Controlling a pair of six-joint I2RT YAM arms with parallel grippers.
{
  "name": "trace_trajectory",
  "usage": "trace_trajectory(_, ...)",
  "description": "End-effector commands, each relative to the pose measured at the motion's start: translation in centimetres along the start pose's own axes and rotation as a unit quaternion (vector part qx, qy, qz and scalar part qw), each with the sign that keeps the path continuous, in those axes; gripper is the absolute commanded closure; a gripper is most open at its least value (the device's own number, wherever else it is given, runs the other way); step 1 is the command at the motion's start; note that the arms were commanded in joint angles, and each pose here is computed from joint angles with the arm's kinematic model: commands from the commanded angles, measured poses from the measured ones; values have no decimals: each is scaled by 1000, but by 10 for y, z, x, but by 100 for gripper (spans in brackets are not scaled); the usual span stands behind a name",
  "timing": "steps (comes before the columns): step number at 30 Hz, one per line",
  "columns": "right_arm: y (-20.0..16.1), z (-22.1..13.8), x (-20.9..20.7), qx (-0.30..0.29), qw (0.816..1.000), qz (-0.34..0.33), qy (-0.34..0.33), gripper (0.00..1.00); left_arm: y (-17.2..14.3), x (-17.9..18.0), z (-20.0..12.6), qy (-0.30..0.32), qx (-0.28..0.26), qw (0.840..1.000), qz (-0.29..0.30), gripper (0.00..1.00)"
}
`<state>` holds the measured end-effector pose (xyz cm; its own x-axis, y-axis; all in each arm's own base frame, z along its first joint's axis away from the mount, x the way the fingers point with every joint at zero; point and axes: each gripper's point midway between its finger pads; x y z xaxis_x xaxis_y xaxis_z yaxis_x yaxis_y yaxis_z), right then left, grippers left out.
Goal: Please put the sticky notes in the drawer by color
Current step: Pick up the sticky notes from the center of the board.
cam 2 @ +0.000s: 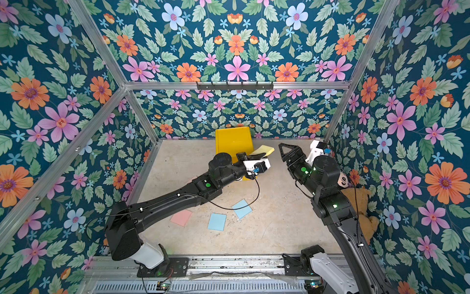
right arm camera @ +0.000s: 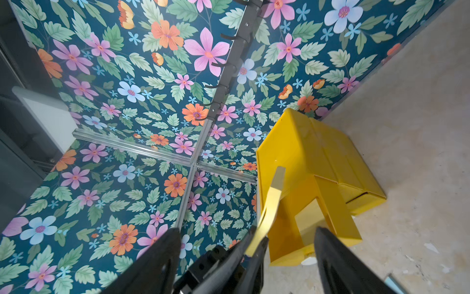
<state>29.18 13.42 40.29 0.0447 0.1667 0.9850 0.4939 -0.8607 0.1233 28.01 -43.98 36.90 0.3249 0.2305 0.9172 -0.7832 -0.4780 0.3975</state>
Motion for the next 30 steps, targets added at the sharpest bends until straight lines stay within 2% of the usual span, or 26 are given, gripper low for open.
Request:
trace_trajectory(1,-6,5,-1,21,999,26,-4,16,5,11,0,44,28,992,119,100)
trace_trajectory(6,-1,8,-12,9,999,44,-30,24,12,2,0,63,47,982,173,100)
trace_trajectory(13,-4,17,-25,17,997,48,-59,24,19,-4,-1,72,58,972,214,100)
trace_trajectory(20,-10,28,-34,39,996,51,-61,32,24,-11,0,69,64,968,232,100)
trace_trajectory(25,-18,37,-35,65,995,55,-52,41,29,-14,-1,70,58,970,226,100)
trace_trajectory(30,-18,40,-38,68,995,57,-55,59,31,-15,-3,68,53,972,219,100)
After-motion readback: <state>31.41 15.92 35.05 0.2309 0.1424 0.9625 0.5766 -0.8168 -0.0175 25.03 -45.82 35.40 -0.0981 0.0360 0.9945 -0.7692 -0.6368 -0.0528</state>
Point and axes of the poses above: each gripper's point midway between its finger pads, its own z axis out along the fingers, its own x axis along the line the jaws close on, y = z × x, and after that the axes turned 15 degrees about z, right-handed
